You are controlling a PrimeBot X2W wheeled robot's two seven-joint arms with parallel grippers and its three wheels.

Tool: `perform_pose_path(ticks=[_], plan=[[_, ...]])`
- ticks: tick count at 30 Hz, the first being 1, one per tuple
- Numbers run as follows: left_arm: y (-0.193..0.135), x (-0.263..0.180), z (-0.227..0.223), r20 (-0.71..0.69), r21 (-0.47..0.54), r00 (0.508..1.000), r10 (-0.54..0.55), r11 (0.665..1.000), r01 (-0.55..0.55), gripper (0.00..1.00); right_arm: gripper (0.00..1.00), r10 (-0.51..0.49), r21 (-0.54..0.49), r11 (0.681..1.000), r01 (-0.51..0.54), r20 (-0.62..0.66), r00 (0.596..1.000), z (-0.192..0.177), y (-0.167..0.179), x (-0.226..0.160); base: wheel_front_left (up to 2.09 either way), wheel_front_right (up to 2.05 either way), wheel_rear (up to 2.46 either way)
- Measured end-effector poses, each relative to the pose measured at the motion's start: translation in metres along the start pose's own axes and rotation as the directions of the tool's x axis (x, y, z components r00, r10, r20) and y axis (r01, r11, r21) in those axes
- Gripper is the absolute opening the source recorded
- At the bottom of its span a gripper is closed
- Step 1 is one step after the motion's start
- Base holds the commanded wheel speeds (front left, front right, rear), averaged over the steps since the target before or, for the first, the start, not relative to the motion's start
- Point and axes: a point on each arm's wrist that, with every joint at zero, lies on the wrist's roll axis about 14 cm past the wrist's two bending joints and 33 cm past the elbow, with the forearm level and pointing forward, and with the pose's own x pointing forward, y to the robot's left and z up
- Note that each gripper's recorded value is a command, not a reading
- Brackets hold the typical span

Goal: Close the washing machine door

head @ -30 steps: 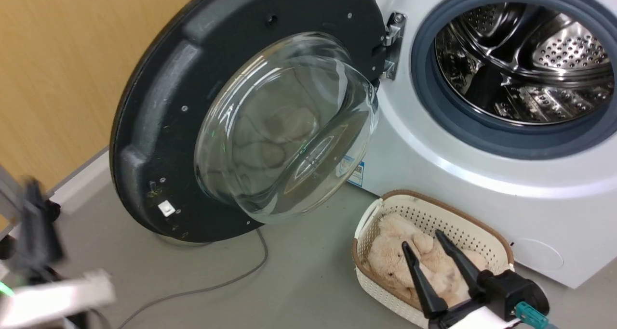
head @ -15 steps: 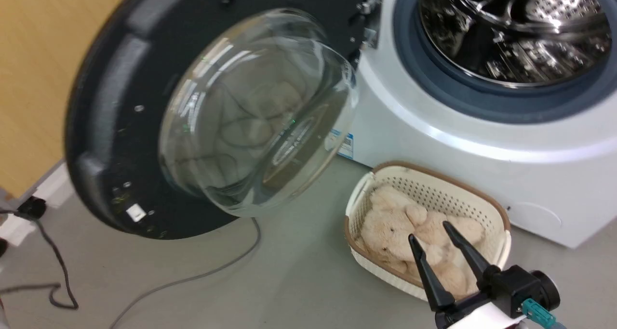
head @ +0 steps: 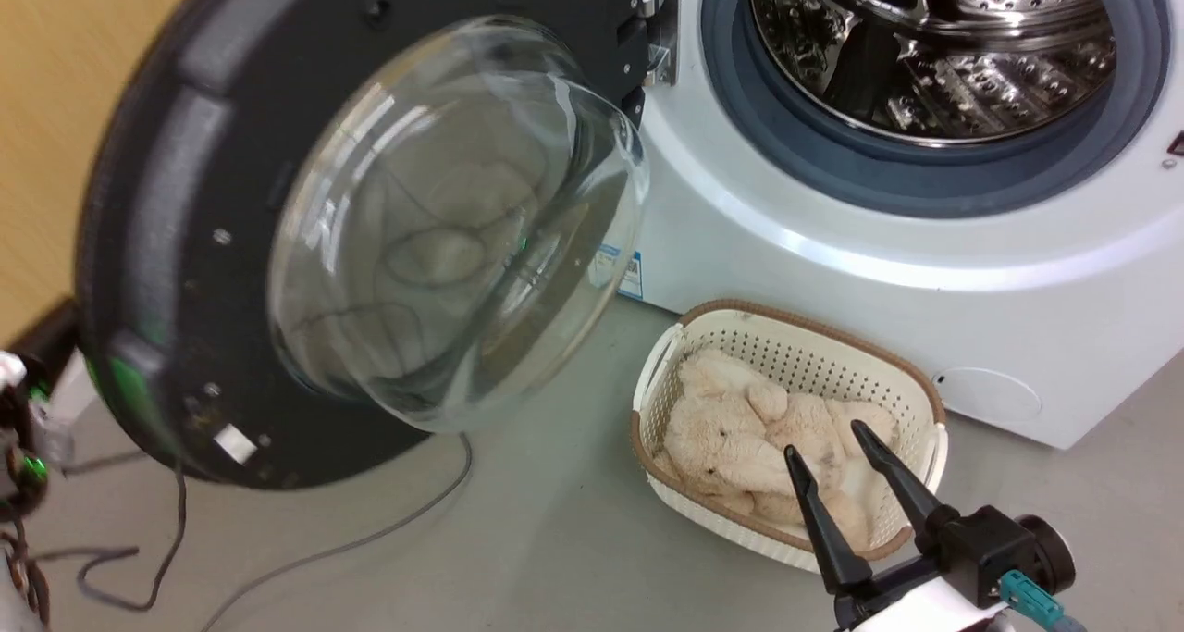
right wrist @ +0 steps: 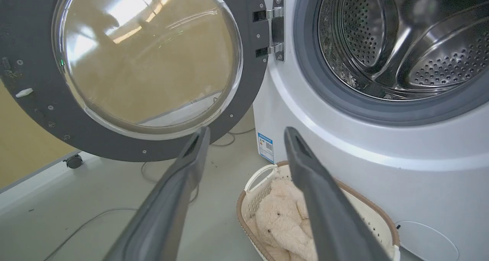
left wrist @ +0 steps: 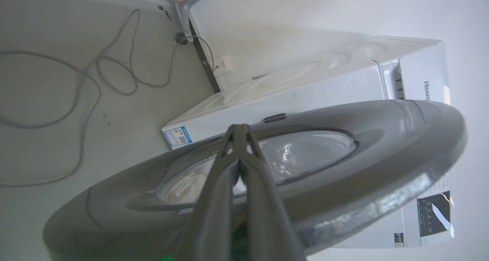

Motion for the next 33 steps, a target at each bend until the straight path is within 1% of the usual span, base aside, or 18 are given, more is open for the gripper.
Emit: perform_pose_path(ticks=[4, 9, 15, 21, 25, 29, 33], plan=[[0.001, -0.011, -0.031, -0.13, -0.025, 0.991, -0.044, 0.999, 0.041, 0.0, 1.0, -0.009, -0.001, 1.0, 0.009, 0.013, 1.0, 0.006, 0.002, -0.002, 0.0, 0.0, 0.0], [-0.004, -0.03, -0.073, -0.282, -0.067, 0.952, -0.116, 0.993, 0.101, 0.0, 1.0, -0.04, -0.018, 0.999, 0.041, 0.035, 0.999, 0.017, -0.003, -0.009, 0.0, 0.0, 0.0], [-0.02, -0.054, -0.112, -0.378, -0.104, 0.906, -0.188, 0.982, 0.16, 0.0, 1.0, -0.11, -0.029, 0.993, 0.112, 0.067, 0.992, 0.031, -0.014, -0.027, 0.0, 0.0, 0.0], [-0.04, -0.068, -0.168, -0.497, -0.141, 0.832, -0.245, 0.969, 0.201, 0.0, 1.0, -0.217, -0.039, 0.974, 0.223, 0.109, 0.97, 0.046, -0.041, -0.05, 0.0, 0.0, 0.0], [-0.054, -0.071, -0.199, -0.568, -0.14, 0.776, -0.274, 0.961, 0.237, 0.0, 1.0, -0.274, -0.042, 0.959, 0.281, 0.117, 0.955, 0.048, -0.055, -0.066, 0.0, 0.0, 0.0], [-0.07, -0.071, -0.226, -0.615, -0.185, 0.719, -0.324, 0.946, 0.268, 0.0, 1.0, -0.315, -0.042, 0.946, 0.322, 0.12, 0.942, 0.049, -0.062, -0.08, 0.0, 0.0, 0.0], [-0.086, -0.069, -0.26, -0.638, -0.278, 0.665, -0.39, 0.921, 0.273, 0.0, 1.0, -0.366, -0.036, 0.927, 0.373, 0.119, 0.923, 0.047, -0.071, -0.097, 0.0, 0.0, 0.0]])
